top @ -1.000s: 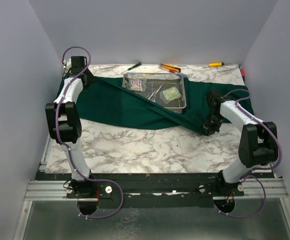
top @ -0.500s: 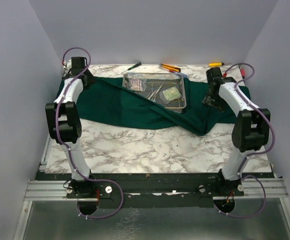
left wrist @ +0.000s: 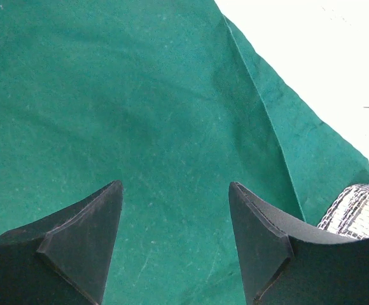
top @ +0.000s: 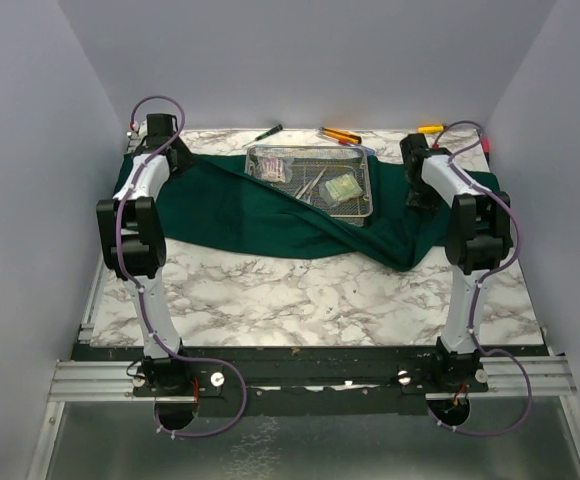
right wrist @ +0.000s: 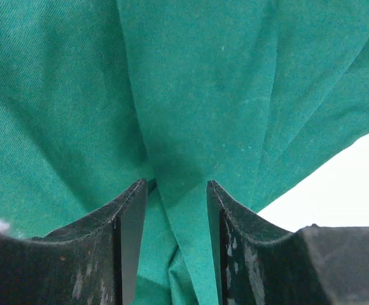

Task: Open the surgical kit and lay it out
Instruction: Open the surgical kit at the center of the board.

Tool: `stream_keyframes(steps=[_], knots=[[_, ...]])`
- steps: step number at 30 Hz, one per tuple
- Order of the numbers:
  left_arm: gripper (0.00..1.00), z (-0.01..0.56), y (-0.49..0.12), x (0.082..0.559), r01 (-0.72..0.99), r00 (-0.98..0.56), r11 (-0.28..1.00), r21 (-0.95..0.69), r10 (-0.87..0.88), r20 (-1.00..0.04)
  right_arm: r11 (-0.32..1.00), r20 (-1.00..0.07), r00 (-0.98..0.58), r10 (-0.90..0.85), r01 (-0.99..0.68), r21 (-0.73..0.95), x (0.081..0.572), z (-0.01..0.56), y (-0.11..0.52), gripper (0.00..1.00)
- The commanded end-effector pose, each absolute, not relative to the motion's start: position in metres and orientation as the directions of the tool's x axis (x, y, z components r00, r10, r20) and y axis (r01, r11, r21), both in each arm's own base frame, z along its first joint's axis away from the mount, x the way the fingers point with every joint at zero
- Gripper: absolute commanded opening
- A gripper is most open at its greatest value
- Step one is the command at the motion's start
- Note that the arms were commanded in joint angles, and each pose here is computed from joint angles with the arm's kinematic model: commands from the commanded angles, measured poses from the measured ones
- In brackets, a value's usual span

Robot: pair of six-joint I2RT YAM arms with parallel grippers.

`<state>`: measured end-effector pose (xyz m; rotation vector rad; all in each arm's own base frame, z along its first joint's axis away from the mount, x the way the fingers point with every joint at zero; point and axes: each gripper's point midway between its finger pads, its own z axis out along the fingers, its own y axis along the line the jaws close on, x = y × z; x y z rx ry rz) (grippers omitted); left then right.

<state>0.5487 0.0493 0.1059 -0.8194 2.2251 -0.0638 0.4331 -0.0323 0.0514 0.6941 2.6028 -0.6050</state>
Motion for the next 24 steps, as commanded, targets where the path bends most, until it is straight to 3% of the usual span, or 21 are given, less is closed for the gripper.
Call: stream_keyframes(steps=[1, 7, 16, 24], knots=[[0.69, 0.111, 0.048, 0.563, -0.525, -0.493, 0.785, -0.329, -0.595, -0.634, 0.737, -0.460, -0.820, 0.342, 0.537, -0.409, 0.433, 0.048, -0.052, 0.45], [0.69, 0.103, 0.045, 0.570, -0.523, -0.498, 0.780, -0.345, -0.608, -0.618, 0.747, -0.445, -0.832, 0.332, 0.520, -0.414, 0.438, 0.039, -0.059, 0.40], [0.69, 0.100, 0.038, 0.577, -0.501, -0.512, 0.782, -0.371, -0.613, -0.602, 0.712, -0.463, -0.815, 0.349, 0.552, -0.434, 0.414, 0.065, -0.066, 0.01], [0.71, 0.098, 0.028, 0.586, -0.476, -0.523, 0.785, -0.397, -0.615, -0.590, 0.648, -0.465, -0.751, 0.470, 0.651, -0.396, 0.350, 0.076, -0.077, 0.01]])
